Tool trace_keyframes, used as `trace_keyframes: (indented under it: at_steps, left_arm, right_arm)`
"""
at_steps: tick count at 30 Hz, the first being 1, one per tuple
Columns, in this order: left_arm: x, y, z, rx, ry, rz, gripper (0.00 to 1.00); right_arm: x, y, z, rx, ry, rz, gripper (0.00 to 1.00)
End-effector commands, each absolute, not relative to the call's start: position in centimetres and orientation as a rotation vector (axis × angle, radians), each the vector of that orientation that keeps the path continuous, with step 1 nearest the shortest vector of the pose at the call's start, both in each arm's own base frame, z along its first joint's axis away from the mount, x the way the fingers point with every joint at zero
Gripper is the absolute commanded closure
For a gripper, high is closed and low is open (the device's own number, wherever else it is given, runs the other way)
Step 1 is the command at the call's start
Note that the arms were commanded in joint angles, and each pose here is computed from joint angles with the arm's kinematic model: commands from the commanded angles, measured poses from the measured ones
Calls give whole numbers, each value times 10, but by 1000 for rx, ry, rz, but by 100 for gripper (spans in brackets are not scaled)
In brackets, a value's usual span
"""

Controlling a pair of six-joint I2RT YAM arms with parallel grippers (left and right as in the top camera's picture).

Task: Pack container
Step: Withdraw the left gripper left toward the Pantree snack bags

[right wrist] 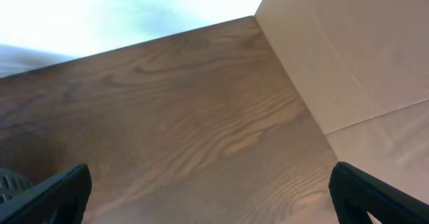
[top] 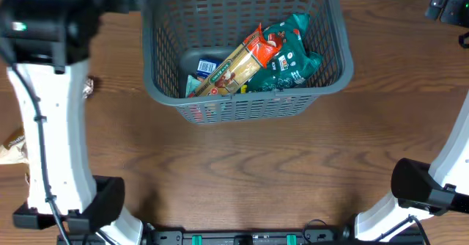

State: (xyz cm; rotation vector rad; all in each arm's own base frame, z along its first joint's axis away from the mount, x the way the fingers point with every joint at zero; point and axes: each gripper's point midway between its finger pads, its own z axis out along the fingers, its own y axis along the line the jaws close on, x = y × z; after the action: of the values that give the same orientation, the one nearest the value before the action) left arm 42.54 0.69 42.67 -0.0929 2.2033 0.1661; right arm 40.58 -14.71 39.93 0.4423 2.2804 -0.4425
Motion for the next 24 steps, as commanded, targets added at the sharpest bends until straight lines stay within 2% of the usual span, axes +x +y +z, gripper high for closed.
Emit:
trace_keyframes:
  at_steps: [1,9,24]
  left_arm:
    - [409,68,423,-499,2174,221,1]
    - [396,126,371,-709,2314,317,1]
    - [446,150,225,-775,2665,403,1]
  right_arm:
    - [397,-150,412,473,2241,-453,1]
    - [397,-150,412,473,2241,-453,1]
    - [397,-150,412,473,2241,-453,1]
